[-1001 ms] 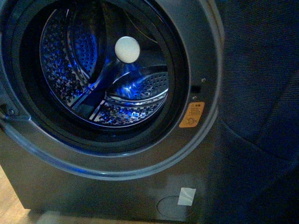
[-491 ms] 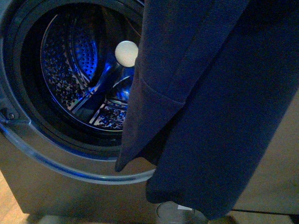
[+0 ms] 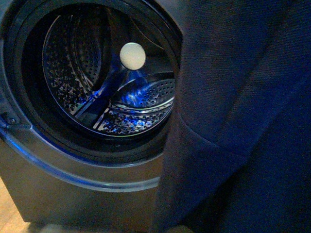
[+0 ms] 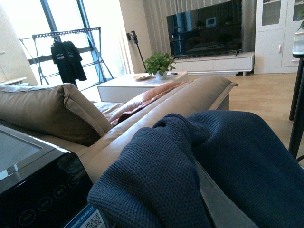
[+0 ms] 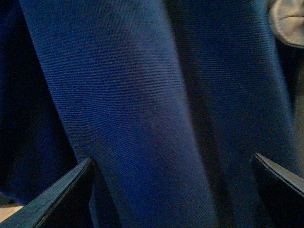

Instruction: Collect clothes from washing machine

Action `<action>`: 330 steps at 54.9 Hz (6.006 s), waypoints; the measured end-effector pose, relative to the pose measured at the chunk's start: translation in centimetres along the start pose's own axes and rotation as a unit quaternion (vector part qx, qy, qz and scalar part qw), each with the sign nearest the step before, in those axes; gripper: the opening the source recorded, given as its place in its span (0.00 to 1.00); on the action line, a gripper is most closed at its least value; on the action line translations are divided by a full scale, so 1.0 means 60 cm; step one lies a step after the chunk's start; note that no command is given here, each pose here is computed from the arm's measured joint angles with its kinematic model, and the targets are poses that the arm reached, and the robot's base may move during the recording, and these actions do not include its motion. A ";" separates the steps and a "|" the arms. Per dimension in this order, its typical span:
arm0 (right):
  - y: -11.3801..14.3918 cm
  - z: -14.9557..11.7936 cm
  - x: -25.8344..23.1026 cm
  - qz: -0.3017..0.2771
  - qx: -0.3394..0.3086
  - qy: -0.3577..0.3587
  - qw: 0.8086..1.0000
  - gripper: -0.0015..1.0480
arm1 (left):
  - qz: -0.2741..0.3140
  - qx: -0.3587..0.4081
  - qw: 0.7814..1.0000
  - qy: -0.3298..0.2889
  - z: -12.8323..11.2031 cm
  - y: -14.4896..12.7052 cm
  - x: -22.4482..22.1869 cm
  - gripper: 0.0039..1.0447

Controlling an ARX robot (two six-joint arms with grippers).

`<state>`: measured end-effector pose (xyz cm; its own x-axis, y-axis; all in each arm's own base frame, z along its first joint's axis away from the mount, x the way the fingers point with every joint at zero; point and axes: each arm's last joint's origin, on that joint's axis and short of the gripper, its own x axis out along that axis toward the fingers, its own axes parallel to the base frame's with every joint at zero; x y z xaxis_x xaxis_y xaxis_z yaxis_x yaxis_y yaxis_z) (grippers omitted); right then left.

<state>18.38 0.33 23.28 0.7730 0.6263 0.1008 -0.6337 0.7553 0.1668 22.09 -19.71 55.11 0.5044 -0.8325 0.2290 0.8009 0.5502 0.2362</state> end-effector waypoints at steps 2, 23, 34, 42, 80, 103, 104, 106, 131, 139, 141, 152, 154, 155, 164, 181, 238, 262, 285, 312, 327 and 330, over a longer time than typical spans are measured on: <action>-0.001 -0.001 0.008 0.009 0.000 0.003 1.000 0.93 | 0.000 0.000 1.000 0.000 0.000 0.000 0.000 0.06; 0.054 -0.012 0.050 0.143 0.018 0.007 0.989 0.93 | -0.001 0.000 1.000 0.000 0.000 0.000 0.000 0.06; 0.069 -0.021 0.066 0.150 0.034 0.004 0.988 0.93 | -0.001 0.000 1.000 0.000 0.000 0.000 0.000 0.06; 0.069 -0.028 0.076 0.145 0.041 0.007 0.989 0.93 | -0.001 0.000 1.000 0.000 0.000 0.000 0.000 0.06; 0.011 -0.015 0.174 0.103 0.035 0.000 0.994 0.93 | 0.000 0.000 1.000 0.000 0.000 0.000 0.000 0.06; -0.041 -0.013 0.210 0.040 0.047 -0.015 0.998 0.66 | 0.000 0.000 1.000 0.000 0.000 0.000 0.000 0.06; -0.041 -0.012 0.210 0.041 0.047 -0.016 0.998 0.65 | 0.000 0.000 1.000 0.000 0.000 0.000 0.000 0.06; -0.042 -0.011 0.210 0.039 0.047 -0.019 0.998 0.59 | 0.000 0.000 1.000 0.000 0.000 0.000 0.000 0.06; -0.074 0.071 0.158 -0.013 0.023 -0.112 0.993 0.05 | 0.000 -0.001 1.000 -0.002 0.002 0.000 -0.001 0.28; -0.094 0.128 0.129 -0.039 0.005 -0.158 0.987 0.05 | 0.000 0.000 1.000 -0.002 0.003 0.000 -0.001 0.47; -0.098 0.145 0.120 -0.046 -0.001 -0.171 0.984 0.05 | 0.000 0.000 1.000 -0.002 0.003 0.000 -0.001 0.52; -0.119 0.243 0.062 -0.082 -0.045 -0.221 0.971 0.05 | 0.000 -0.001 1.000 -0.002 0.003 0.000 -0.001 0.83; -0.124 0.258 0.052 -0.090 -0.052 -0.225 0.969 0.05 | 0.000 -0.001 1.000 -0.002 0.003 0.000 -0.001 0.88; -0.127 0.268 0.045 -0.094 -0.055 -0.228 0.967 0.05 | 0.000 -0.001 1.000 -0.002 0.003 0.000 -0.001 0.91; -0.151 0.336 -0.007 -0.139 -0.075 -0.247 0.956 0.05 | -0.001 -0.001 1.000 -0.003 0.003 0.000 -0.001 0.94; -0.198 0.460 -0.169 -0.230 -0.117 -0.261 0.930 0.05 | 0.000 -0.001 1.000 -0.003 0.003 0.000 -0.001 0.94; -0.456 0.266 -0.383 -0.503 0.295 0.011 0.812 0.52 | 0.000 0.000 1.000 -0.004 0.004 0.000 -0.002 0.94; -0.440 0.189 -0.367 -0.555 0.115 0.203 0.799 0.93 | 0.000 0.000 1.000 -0.004 0.005 0.000 -0.002 0.94; -0.355 0.198 -0.321 -0.438 -0.197 0.306 0.822 0.93 | 0.000 0.000 1.000 -0.005 0.006 0.000 -0.003 0.94; -0.152 0.130 -0.151 -0.318 -0.085 0.057 0.943 0.93 | 0.000 0.000 1.000 -0.005 0.006 0.000 -0.003 0.94; -0.014 0.024 -0.095 -0.281 0.003 -0.048 0.958 0.93 | 0.000 0.000 1.000 -0.005 0.006 0.000 -0.003 0.94; 0.023 -0.025 -0.090 -0.273 0.018 -0.067 0.959 0.93 | 0.000 0.000 1.000 -0.005 0.006 0.000 -0.003 0.94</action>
<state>13.29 -1.74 21.46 0.9877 0.1068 0.1140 -0.1338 0.9548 0.2653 21.89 -19.55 55.39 0.5011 -0.8321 0.2380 0.8010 0.5500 0.2363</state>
